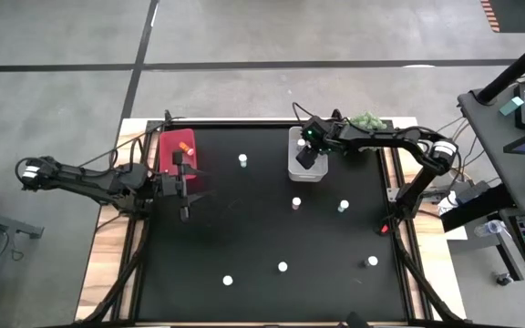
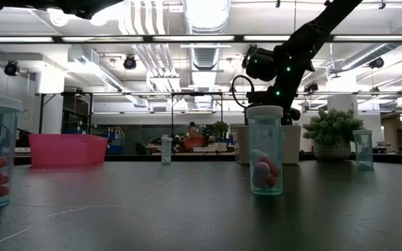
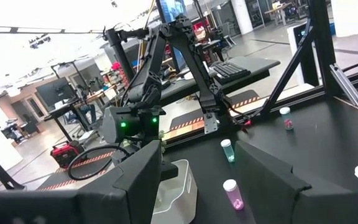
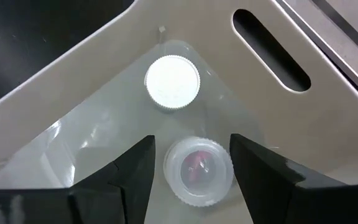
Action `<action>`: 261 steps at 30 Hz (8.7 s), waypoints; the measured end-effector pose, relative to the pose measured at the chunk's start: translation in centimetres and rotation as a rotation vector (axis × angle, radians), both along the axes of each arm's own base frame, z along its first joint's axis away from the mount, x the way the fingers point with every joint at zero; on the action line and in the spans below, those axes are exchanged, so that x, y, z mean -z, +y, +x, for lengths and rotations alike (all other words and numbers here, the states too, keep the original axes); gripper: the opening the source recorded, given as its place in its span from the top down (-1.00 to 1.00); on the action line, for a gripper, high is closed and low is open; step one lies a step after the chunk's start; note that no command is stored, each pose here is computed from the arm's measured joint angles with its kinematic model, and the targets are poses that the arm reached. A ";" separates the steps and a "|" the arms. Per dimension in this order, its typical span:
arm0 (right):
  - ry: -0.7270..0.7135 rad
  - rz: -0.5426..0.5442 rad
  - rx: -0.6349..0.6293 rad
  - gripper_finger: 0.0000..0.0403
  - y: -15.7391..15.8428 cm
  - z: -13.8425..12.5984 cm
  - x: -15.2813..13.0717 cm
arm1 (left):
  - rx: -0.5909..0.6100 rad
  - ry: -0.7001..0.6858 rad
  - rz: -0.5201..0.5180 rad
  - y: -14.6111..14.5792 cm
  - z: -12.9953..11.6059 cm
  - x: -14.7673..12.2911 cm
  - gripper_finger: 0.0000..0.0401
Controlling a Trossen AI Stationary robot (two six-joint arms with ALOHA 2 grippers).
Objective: Pick and place medicine bottles into bin by pill shape (circle, oval)
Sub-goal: Put the transparent capsule bottle into the white bin, then put the green tablet bottle into the red bin, then put the blue capsule bottle into the white bin
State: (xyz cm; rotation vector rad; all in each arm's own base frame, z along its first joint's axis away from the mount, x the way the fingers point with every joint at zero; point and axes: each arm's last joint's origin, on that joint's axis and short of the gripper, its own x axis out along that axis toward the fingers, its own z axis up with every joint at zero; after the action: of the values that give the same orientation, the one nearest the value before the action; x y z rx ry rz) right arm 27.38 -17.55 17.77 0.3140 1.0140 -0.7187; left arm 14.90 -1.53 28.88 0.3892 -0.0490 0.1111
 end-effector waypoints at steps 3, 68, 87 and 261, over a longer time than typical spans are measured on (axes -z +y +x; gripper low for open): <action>-0.006 -0.004 -0.001 0.00 0.0 0.0 -0.3 | 0.000 0.002 0.000 0.0 0.0 0.0 0.05; -0.759 -0.533 -0.567 0.00 12.8 -7.6 -7.4 | -0.228 0.391 -0.412 1.8 10.8 2.7 0.06; -0.788 -0.509 -0.630 0.00 13.3 -8.8 -7.7 | -0.650 0.783 -0.722 10.4 14.9 2.2 0.06; -0.777 -0.545 -0.638 0.00 13.2 -8.7 -7.8 | -1.424 0.420 -0.992 16.4 -2.7 6.3 0.21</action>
State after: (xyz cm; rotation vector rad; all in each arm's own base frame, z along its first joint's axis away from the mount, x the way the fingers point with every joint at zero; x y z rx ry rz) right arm 18.63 -4.32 25.54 -0.2073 0.1217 -0.2171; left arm 12.22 14.88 22.57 -0.6253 0.6944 1.3940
